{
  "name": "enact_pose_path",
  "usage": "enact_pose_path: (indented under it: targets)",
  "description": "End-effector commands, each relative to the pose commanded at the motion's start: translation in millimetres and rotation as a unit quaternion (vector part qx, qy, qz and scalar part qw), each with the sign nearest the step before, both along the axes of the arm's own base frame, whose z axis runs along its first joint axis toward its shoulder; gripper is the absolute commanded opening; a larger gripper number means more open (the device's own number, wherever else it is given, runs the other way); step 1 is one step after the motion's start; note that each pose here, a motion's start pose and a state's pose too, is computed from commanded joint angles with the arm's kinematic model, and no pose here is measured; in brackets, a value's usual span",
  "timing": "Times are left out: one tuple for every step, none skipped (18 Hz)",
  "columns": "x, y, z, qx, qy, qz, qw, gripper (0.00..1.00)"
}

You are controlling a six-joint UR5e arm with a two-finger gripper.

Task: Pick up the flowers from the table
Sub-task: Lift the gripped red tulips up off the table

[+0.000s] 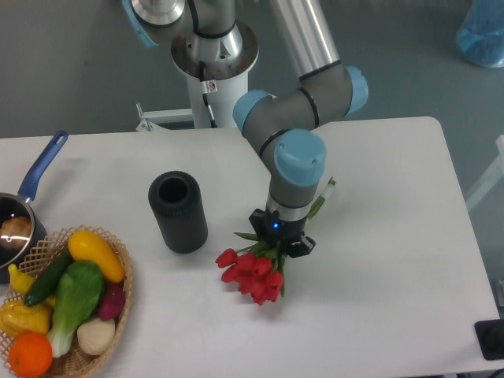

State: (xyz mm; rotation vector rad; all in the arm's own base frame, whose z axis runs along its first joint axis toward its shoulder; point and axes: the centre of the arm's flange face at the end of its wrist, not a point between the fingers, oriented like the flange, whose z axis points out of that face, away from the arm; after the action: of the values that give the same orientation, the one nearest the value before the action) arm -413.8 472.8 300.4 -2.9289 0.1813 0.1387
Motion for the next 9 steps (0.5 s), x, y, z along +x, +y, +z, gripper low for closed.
enact_pose_path:
  targets:
    - [-1.0,-0.6,4.8,-0.001,0.0,0.001,1.0,0.0]
    - [0.2,-0.2,13.1,0.004,0.006,-0.001,1.0,0.0]
    - [-0.7,0.7,28.4,0.012,0.017,-0.002,0.9998,0.0]
    - [-1.3,4.3,41.2,0.018,0.026,-0.004,0.9995,0.0]
    - [-0.5,6.1,49.5,0.022,0.033,-0.008,0.9992,0.0]
    - [1.4,5.9,67.5,0.031,0.046,-0.012,0.9984,0.0]
    - [1.2,6.0,73.3,0.033,0.051,-0.017,0.998,0.0]
    - [1.8,5.1,79.4,0.033,0.058,-0.022,0.9975,0.0]
    - [2.6,3.4,88.4,0.031,0.065,-0.025,0.9971,0.0]
